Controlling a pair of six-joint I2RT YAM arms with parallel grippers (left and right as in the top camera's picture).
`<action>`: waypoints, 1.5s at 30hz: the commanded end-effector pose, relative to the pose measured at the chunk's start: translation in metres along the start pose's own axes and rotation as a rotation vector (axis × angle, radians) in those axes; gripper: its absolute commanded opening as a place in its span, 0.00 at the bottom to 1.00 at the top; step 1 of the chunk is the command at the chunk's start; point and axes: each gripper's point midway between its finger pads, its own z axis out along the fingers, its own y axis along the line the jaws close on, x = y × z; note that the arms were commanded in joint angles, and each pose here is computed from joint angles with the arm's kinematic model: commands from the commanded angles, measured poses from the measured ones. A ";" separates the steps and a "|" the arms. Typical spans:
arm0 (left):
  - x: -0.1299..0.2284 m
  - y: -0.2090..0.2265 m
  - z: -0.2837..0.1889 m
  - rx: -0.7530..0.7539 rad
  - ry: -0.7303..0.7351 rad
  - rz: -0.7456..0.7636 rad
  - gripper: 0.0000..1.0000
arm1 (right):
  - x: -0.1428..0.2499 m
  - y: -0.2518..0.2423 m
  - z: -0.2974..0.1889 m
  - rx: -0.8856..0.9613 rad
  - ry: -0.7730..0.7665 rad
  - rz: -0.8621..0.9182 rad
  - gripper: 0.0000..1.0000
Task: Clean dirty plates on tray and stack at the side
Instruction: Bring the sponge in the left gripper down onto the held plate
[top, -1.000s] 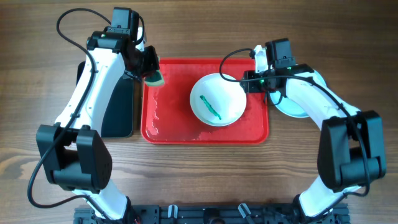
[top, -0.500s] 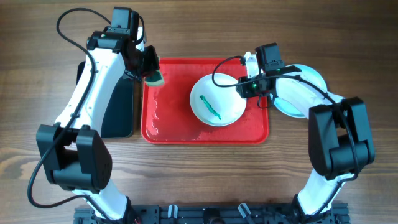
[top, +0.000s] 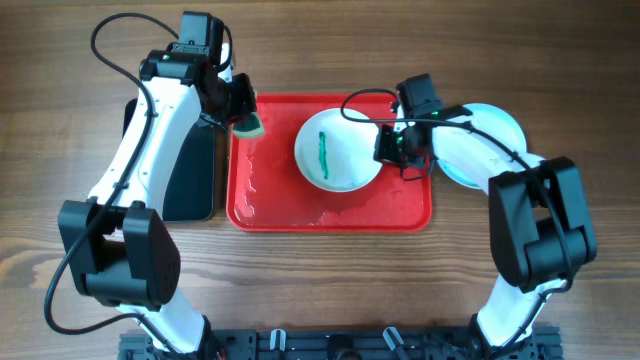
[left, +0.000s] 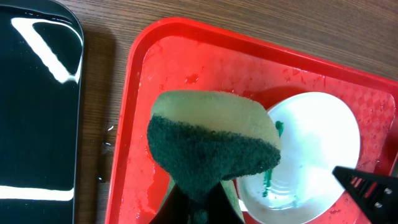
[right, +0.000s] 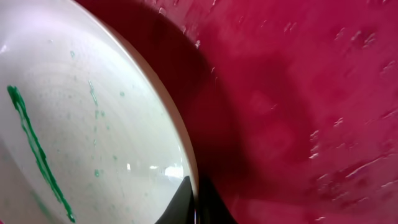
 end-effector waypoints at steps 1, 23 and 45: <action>0.001 0.000 0.003 -0.006 0.002 -0.013 0.04 | 0.023 0.013 0.015 0.024 0.045 0.049 0.04; 0.022 -0.028 0.033 -0.006 0.073 0.064 0.04 | 0.000 0.028 0.017 -0.012 -0.057 -0.164 0.04; 0.057 -0.049 0.103 -0.038 0.074 0.139 0.04 | 0.006 0.018 0.018 0.025 -0.039 -0.032 0.04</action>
